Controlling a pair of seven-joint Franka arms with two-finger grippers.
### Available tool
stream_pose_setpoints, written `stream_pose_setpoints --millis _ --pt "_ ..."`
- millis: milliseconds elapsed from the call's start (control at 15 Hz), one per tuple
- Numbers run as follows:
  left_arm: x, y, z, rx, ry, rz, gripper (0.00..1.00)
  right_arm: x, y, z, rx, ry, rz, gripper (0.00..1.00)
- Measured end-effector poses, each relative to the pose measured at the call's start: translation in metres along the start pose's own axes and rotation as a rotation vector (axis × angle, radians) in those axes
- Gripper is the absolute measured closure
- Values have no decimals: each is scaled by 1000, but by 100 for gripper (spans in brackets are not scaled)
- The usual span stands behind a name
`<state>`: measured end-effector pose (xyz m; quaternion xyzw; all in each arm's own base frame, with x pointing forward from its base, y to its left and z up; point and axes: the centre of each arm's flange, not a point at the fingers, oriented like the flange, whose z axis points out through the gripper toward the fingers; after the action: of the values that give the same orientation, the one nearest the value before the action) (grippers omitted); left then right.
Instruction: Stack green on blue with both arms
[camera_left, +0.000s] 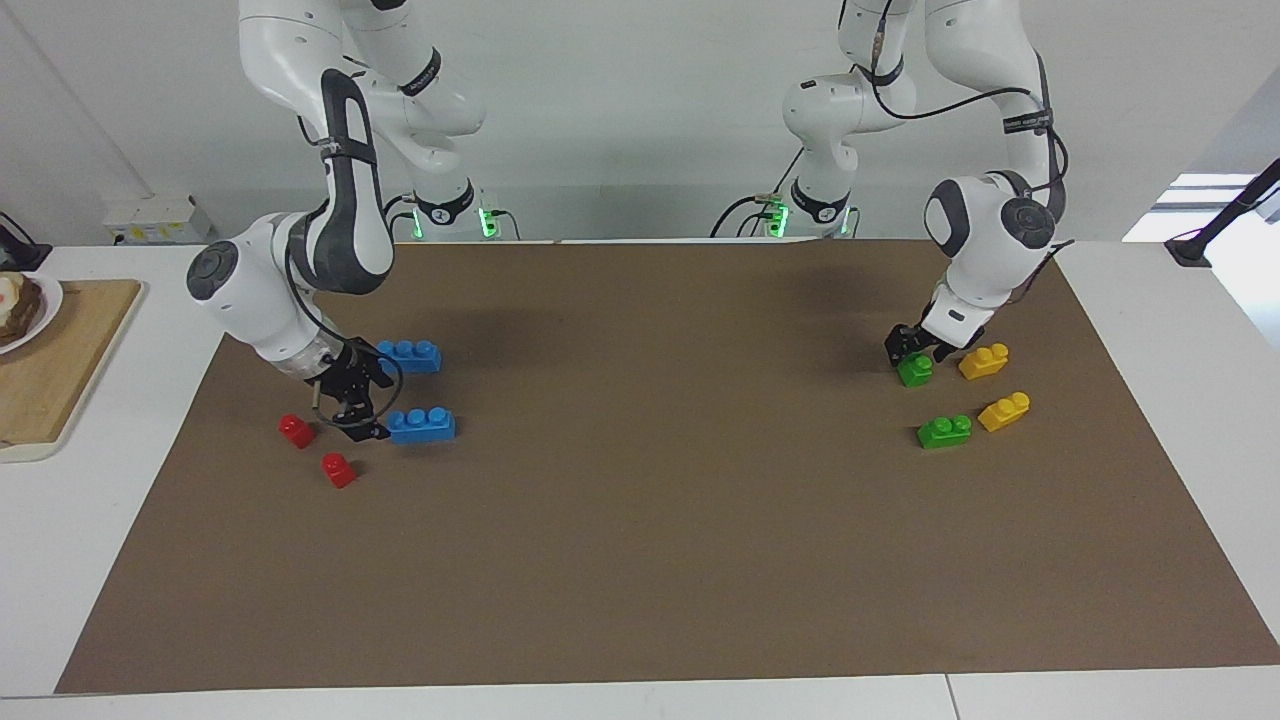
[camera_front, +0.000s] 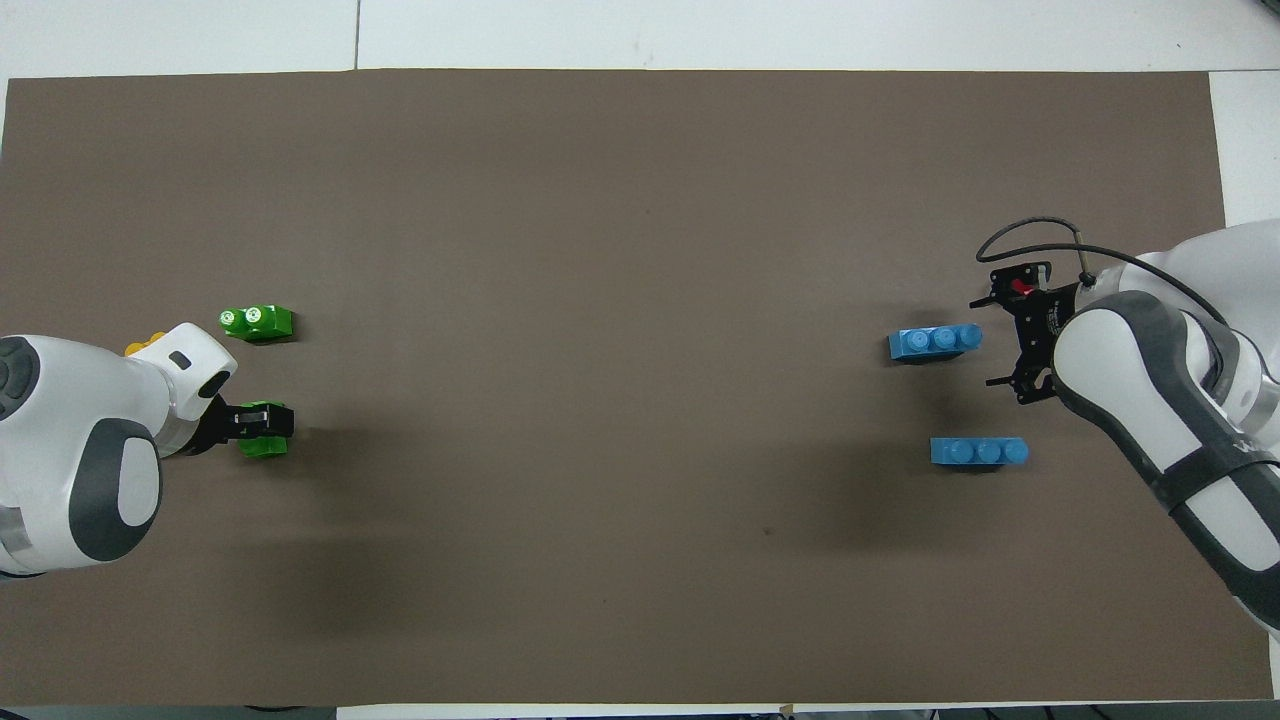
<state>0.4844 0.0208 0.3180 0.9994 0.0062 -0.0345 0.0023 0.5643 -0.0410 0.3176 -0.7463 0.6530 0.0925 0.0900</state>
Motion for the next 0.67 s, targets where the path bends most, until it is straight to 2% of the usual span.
stream_pose_setpoints --millis 267,400,467,667 --pt "0 0 0 0 0 0 34 7 -4 17 20 1 1 0" --pt "0 1 0 0 0 -5 58 7 -6 27 21 4 -7 0" --pt "0 1 0 0 0 -14 66 7 -7 31 20 5 -12 0" --pt "0 5 0 1 0 -51 66 7 -8 34 25 -11 0 0"
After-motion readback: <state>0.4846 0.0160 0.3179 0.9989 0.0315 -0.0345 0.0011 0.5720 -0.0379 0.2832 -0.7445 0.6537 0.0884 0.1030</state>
